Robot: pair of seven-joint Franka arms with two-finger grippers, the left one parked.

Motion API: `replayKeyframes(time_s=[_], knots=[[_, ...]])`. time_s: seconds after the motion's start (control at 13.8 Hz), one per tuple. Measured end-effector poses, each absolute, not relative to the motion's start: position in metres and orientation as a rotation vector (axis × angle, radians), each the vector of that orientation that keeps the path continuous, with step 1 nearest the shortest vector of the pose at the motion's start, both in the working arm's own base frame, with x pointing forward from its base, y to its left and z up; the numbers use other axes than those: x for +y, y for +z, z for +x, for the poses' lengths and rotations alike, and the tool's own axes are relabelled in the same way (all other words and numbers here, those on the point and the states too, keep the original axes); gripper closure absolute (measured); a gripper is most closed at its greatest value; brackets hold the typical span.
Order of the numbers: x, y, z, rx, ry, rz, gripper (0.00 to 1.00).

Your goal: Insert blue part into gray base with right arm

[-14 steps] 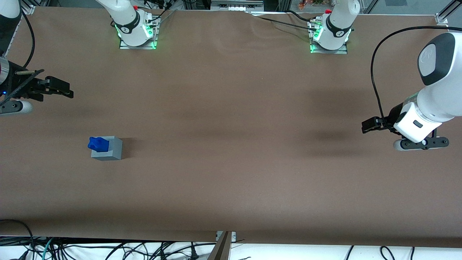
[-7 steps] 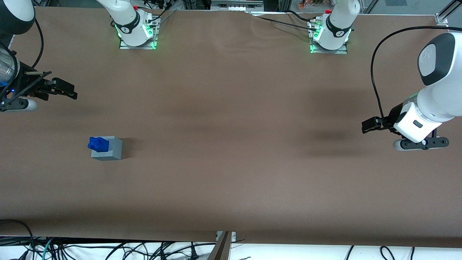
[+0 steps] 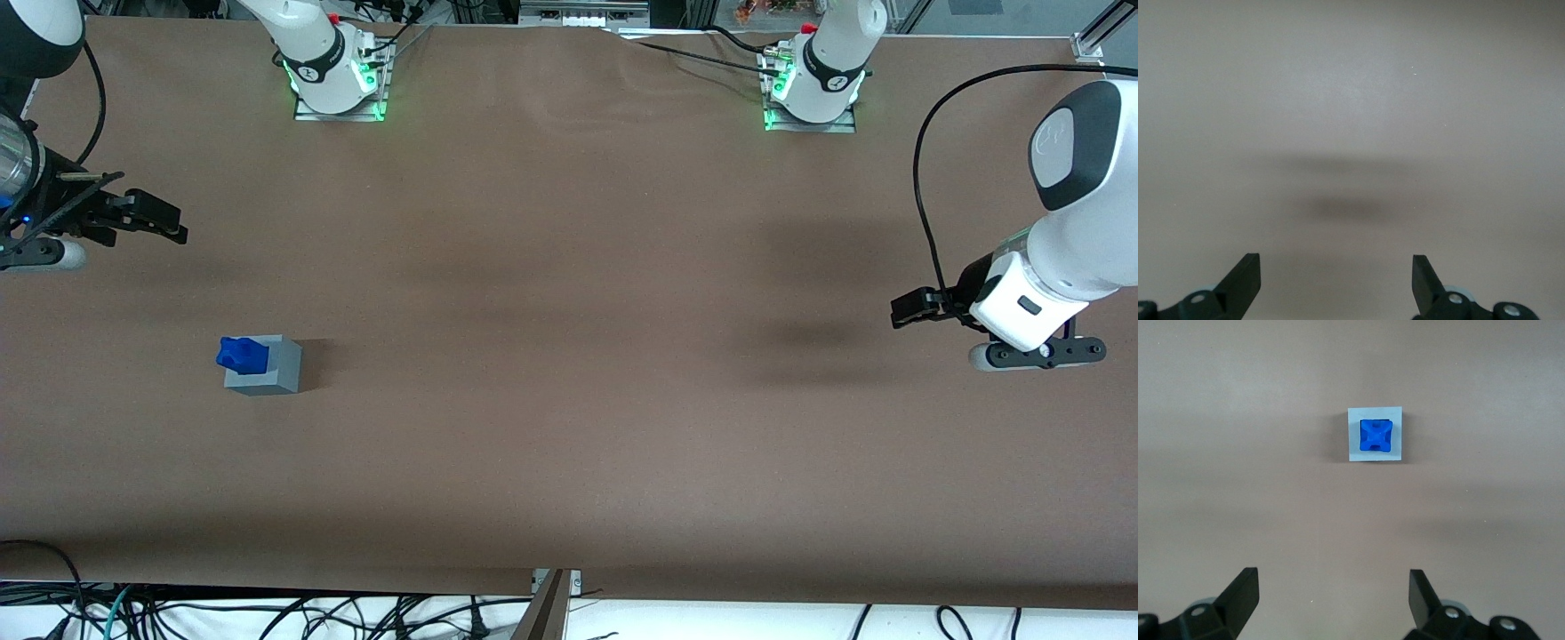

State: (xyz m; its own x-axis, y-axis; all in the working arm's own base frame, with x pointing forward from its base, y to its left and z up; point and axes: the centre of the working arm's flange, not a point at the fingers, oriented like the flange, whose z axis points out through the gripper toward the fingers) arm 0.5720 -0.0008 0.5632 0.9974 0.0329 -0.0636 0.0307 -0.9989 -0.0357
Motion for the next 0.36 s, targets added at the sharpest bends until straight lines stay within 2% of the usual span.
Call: replayKeyframes(time_s=[0.36], knots=[[-0.0005,0.5642,0.5735,-0.055,0.08,-3.117,0.0]])
